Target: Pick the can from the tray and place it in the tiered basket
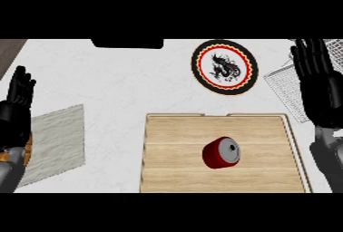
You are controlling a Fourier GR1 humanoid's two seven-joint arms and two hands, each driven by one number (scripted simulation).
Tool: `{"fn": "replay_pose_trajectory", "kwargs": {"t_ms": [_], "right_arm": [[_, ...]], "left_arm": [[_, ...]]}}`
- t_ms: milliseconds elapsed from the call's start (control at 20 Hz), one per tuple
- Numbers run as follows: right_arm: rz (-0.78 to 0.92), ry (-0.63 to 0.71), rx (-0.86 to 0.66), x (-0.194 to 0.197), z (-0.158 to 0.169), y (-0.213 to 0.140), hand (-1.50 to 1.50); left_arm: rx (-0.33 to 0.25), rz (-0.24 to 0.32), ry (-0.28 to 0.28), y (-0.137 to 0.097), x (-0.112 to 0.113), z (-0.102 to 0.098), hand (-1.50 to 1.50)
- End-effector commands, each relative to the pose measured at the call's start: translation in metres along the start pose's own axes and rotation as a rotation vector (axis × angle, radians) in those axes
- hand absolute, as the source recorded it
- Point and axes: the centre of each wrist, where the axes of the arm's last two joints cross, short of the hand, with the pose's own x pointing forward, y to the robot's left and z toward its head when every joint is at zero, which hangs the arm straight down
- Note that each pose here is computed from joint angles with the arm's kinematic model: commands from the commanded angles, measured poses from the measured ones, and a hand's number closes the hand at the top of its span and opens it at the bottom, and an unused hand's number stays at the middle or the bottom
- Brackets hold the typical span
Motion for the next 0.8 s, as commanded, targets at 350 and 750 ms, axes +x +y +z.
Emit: {"fn": "replay_pose_trajectory", "kwargs": {"t_ms": [350,750], "right_arm": [[0.190,0.572,-0.362,-0.066,0.094,-0.041,1.50],[0.143,0.586,-0.510,0.012,0.145,0.006,-1.50]], "left_arm": [[-0.096,-0.123,0.109,0.002,-0.019,0.014,0.00],[-0.171,-0.123,0.135,-0.022,-0.010,0.022,0.00]]}}
